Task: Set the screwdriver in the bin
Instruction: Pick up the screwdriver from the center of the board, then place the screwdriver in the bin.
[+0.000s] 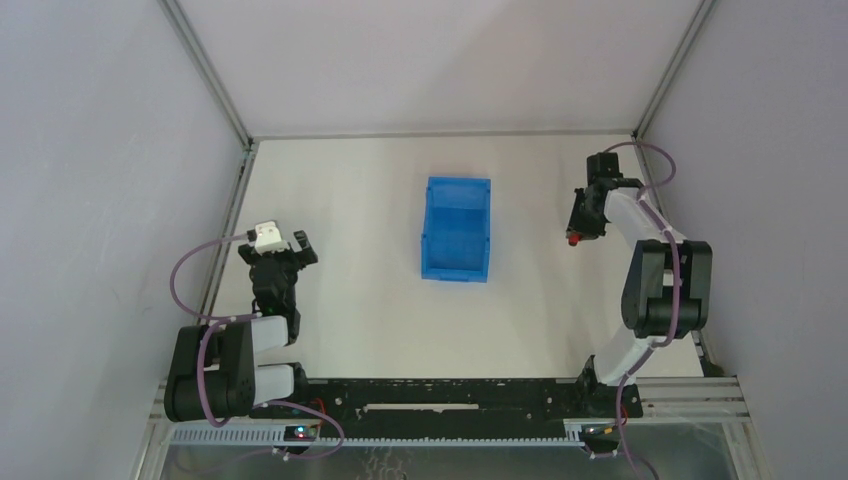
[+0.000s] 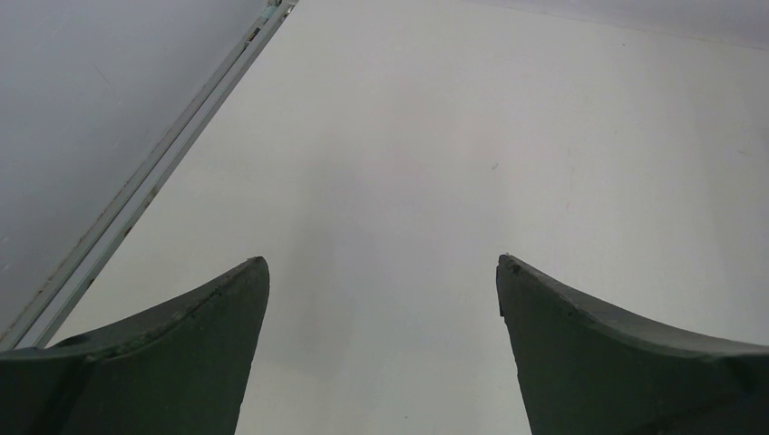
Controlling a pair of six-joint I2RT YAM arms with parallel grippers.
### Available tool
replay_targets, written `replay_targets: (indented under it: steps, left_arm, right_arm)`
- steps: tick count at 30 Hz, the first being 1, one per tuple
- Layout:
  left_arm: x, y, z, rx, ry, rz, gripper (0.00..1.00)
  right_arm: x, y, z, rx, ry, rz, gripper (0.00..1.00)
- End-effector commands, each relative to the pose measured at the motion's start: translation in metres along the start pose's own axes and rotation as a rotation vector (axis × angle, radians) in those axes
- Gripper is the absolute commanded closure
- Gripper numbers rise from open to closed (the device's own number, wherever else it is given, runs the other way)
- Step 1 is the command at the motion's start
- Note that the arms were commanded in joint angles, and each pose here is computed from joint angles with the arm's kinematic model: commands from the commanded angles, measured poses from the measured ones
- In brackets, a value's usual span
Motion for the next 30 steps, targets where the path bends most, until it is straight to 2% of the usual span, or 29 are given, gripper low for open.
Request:
replay_targets:
  steps: [1, 13, 21, 30]
  left_arm:
    - [0.009, -0.024, -0.007, 0.005, 0.012, -0.078, 0.0]
    - [0.009, -0.024, -0.007, 0.004, 0.012, -0.077, 0.0]
    - [0.009, -0.024, -0.007, 0.004, 0.013, -0.078, 0.0]
    - [0.009, -0.024, -0.007, 0.004, 0.013, -0.077, 0.0]
  right_arm:
    - [-0.036, -0.009, 0.004, 0.008, -0.033, -0.064, 1.0]
    - [-0.108, -0.028, 0.021, -0.024, -0.054, -0.196, 1.0]
    - [-0.159, -0.049, 0.071, -0.134, -0.128, -0.311, 1.0]
    - [-0.207, -0.075, 0.149, -0.263, -0.281, -0.421, 1.0]
Point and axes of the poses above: each gripper's point midway between its finger pads, its own x axis out along the fingers, its own z axis along the line the jaws close on, y = z × x, the point moved 4 cm from there along -x, back along the fingers, and after that the axes turned 10 degrees about -x, right-handed, at the moved point
